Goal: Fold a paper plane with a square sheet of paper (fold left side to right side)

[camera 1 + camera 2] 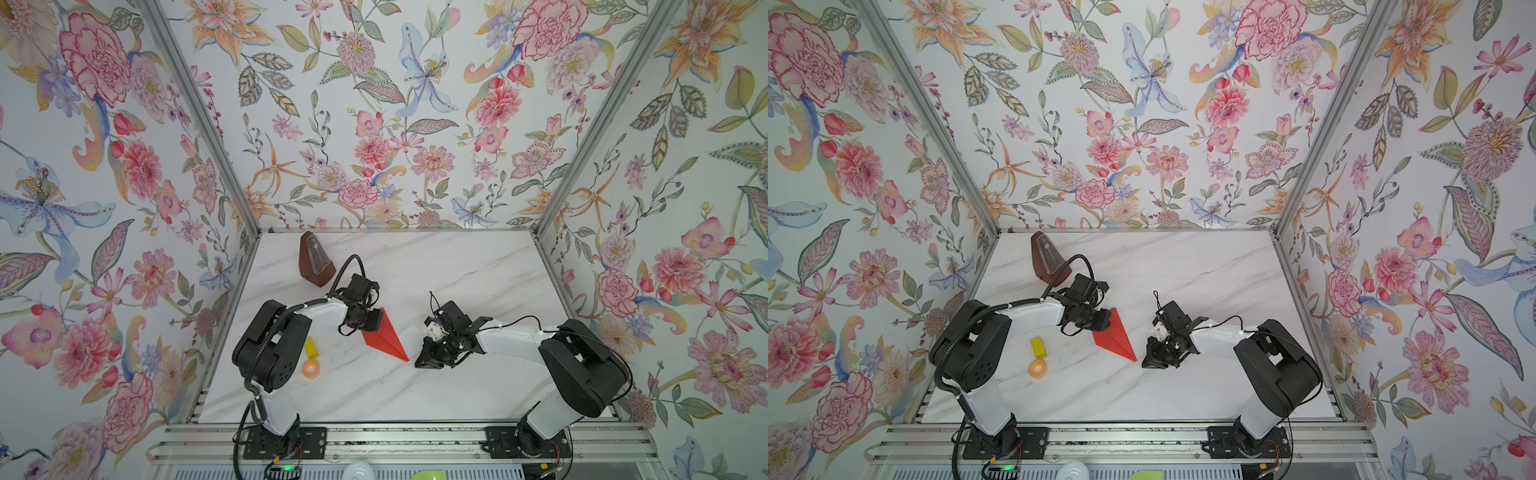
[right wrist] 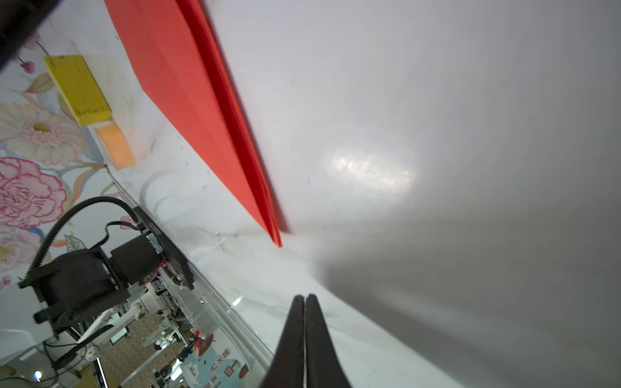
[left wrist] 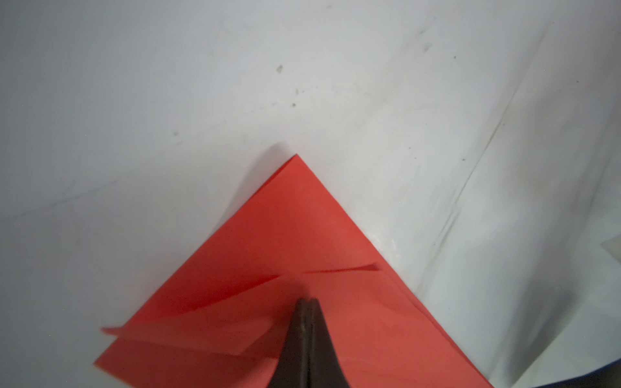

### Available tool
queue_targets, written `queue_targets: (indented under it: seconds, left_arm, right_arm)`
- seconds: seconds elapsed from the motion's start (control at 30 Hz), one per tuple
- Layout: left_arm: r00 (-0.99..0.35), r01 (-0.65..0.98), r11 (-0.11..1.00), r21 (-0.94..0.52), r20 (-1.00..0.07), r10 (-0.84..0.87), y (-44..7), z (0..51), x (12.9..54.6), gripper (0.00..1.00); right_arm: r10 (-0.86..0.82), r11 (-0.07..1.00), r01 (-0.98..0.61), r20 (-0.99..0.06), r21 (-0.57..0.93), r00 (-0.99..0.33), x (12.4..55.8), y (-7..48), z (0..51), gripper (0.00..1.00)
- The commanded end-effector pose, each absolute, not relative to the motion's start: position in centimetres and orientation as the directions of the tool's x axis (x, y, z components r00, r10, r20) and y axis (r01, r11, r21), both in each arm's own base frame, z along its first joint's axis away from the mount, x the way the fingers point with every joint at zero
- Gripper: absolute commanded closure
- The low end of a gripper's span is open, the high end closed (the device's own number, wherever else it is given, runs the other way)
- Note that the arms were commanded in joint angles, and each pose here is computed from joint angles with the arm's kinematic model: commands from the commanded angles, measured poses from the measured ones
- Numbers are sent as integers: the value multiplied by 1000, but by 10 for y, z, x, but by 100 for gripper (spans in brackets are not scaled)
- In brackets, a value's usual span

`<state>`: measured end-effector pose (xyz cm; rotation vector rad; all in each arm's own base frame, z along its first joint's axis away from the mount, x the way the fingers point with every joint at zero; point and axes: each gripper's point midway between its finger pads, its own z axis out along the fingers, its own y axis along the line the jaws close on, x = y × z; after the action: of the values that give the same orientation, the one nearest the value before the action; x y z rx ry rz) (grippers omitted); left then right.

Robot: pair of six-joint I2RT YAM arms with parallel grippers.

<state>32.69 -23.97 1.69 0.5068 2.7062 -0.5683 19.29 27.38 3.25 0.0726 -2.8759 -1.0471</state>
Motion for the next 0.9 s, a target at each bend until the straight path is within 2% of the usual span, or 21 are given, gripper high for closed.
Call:
queue_targets:
  seconds: [0.0, 0.13, 0.43, 0.63, 0.87]
  left_arm:
    - [-863, 494, 827, -269, -264, 430, -238, -23, 290, 100]
    - [-791, 605, 742, -289, -318, 522, -266, -12, 278, 100]
    - [-730, 682, 647, -341, -366, 577, -294, -4, 258, 99]
    - [-726, 685, 650, -329, -375, 576, -294, -2, 259, 98]
    - [-736, 672, 668, -319, -387, 556, -294, 0, 265, 98]
  right_arm:
    - [-18, 755, -4, 15, 656, -1000, 218, 272, 51, 84]
    - [25, 737, 33, 22, 675, -999, 244, 269, 45, 77]
    - [84, 657, 88, 44, 748, -995, 291, 276, 27, 68]
    - [59, 642, 100, 82, 760, -995, 286, 282, 11, 67]
    - [4, 627, 78, 97, 775, -995, 263, 290, 14, 71]
